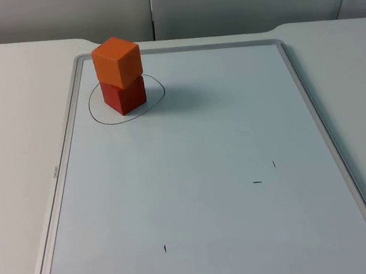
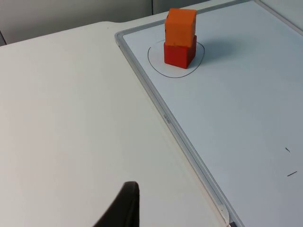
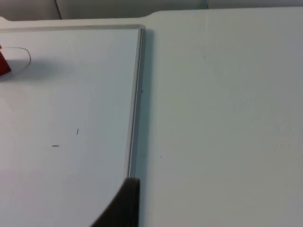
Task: Pick up one cube with the left hand and another cube with the right hand. First place the cube in the right hand at the target position, then stack the cube in the left hand on top.
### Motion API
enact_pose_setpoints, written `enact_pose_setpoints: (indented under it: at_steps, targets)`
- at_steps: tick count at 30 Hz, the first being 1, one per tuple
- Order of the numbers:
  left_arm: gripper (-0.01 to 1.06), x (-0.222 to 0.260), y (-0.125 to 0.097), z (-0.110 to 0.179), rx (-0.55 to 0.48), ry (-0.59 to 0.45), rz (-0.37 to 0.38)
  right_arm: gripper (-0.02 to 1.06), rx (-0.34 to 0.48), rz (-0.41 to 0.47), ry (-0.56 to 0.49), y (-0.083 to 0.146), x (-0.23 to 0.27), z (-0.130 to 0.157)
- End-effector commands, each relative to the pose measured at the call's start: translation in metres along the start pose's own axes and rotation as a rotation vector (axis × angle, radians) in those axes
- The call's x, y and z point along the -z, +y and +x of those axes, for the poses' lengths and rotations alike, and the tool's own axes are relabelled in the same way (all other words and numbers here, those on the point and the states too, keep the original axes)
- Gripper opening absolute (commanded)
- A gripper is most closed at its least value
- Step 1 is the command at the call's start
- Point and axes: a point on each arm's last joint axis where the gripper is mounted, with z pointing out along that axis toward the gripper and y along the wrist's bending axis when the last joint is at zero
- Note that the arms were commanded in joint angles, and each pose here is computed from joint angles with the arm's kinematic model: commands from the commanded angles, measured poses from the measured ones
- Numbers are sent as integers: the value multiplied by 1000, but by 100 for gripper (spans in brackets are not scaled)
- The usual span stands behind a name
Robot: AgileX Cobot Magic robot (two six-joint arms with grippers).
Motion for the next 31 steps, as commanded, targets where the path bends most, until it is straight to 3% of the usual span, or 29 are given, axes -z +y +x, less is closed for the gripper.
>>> enact_pose_setpoints:
  at_steps: [1, 14, 18, 31]
  targets:
    - [105, -1, -1, 1, 6, -4, 10, 105, -1, 9, -9, 0, -1, 0]
    - [105, -1, -1, 1, 6, -4, 9, 105, -2, 7, -9, 0, -1, 0]
    - [105, -1, -1, 1, 22, -3, -21, 105, -2, 7, -9, 0, -1, 0]
    - [105, -1, -3, 1, 141, 4, -251, 105, -2, 7, -9, 0, -1, 0]
